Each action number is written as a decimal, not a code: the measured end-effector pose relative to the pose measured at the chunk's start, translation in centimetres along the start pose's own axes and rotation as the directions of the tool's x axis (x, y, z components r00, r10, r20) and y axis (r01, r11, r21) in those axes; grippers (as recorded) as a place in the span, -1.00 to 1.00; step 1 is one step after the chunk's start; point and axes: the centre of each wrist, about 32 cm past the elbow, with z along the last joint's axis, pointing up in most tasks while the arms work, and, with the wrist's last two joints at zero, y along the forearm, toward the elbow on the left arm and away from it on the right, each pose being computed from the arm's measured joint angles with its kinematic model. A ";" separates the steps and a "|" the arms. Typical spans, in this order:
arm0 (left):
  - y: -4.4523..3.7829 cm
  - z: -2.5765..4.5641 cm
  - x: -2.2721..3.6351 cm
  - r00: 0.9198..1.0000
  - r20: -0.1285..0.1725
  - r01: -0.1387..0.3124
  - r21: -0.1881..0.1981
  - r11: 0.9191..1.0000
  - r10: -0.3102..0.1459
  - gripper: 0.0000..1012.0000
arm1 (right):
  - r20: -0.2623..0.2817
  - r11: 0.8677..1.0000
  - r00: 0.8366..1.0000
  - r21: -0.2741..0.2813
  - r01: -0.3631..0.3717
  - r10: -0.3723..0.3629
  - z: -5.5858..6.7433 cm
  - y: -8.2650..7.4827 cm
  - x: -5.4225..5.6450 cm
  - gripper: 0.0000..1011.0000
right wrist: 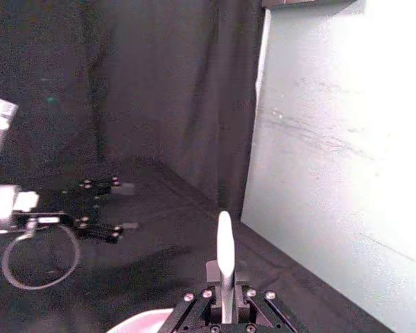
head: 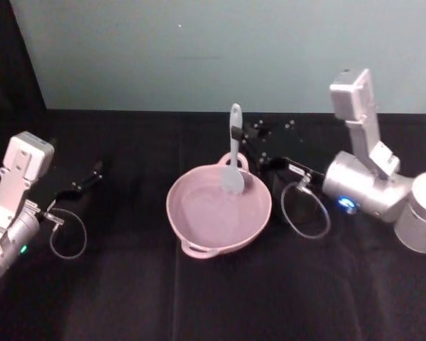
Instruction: Use the one hand to pick up the spoon and stir the clear water in the bowl.
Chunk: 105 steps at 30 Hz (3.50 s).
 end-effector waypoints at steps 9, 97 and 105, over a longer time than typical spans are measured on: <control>0.00 0.00 0.00 1.000 0.000 0.000 0.000 1.000 0.000 1.00 | -0.062 0.998 0.996 -0.004 -0.069 0.068 0.8 -2.4 -1.9 -0.78; 0.00 0.00 0.00 1.000 0.000 0.000 0.000 1.000 0.000 1.00 | -0.057 1.000 0.998 0.010 0.027 -0.026 -1.3 -2.6 -3.3 -0.78; 0.00 0.00 0.00 1.000 0.000 0.000 0.000 1.000 0.000 1.00 | -0.107 0.999 0.994 0.018 -0.029 0.031 -1.8 -1.5 -5.3 -0.78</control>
